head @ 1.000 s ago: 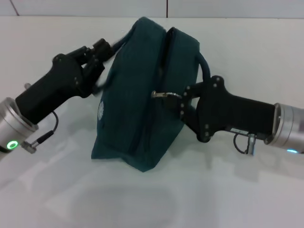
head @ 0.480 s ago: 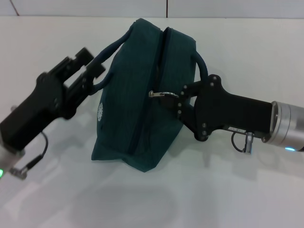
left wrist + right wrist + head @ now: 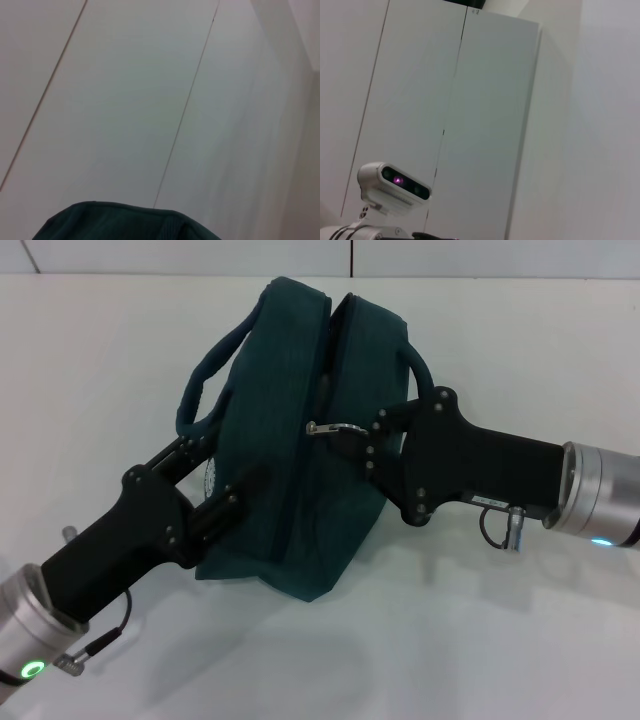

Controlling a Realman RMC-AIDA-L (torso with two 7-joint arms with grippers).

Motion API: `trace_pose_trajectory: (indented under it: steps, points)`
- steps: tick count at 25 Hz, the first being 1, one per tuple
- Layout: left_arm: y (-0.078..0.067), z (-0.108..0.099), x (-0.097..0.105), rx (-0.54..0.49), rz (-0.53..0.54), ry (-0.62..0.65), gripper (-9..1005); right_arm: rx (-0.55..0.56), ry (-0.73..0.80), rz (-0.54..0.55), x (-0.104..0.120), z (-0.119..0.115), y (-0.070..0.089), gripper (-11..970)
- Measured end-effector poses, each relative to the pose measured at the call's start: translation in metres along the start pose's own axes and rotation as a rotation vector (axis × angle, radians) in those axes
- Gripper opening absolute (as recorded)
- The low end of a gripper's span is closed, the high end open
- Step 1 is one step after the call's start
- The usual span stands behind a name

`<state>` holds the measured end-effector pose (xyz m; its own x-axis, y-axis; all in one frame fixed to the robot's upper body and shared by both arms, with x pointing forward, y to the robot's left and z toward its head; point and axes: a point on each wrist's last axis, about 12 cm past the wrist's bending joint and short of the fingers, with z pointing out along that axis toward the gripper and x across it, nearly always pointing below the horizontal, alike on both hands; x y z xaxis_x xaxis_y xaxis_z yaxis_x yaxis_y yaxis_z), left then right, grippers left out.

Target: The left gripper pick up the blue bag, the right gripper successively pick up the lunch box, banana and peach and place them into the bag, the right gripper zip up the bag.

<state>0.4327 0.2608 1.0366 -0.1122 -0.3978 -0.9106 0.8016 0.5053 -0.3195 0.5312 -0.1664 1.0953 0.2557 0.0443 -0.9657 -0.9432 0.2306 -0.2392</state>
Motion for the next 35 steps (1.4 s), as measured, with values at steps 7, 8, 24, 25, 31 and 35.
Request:
trace_pose_trajectory:
  steps: [7, 8, 24, 25, 31, 35]
  points:
    - [0.005, 0.009, 0.000, 0.000, 0.011, 0.008, 659, 0.015, 0.000, 0.003, 0.000, 0.001, -0.002, 12]
    - [0.005, 0.010, -0.001, 0.002, 0.012, 0.008, 654, 0.016, 0.000, 0.003, 0.000, 0.001, -0.002, 12]
    - [0.007, 0.018, -0.001, 0.045, 0.084, 0.030, 66, 0.027, -0.001, 0.008, 0.001, -0.001, -0.001, 13]
    - [0.007, 0.019, -0.001, 0.047, 0.090, 0.031, 64, 0.034, -0.005, 0.010, 0.001, -0.002, -0.002, 13]
    - [0.005, 0.017, 0.000, 0.051, 0.124, 0.034, 54, 0.088, -0.030, 0.027, 0.000, -0.007, -0.005, 13]
    - [0.005, 0.018, 0.000, 0.064, 0.134, 0.043, 53, 0.131, -0.041, 0.042, 0.000, -0.010, -0.008, 13]
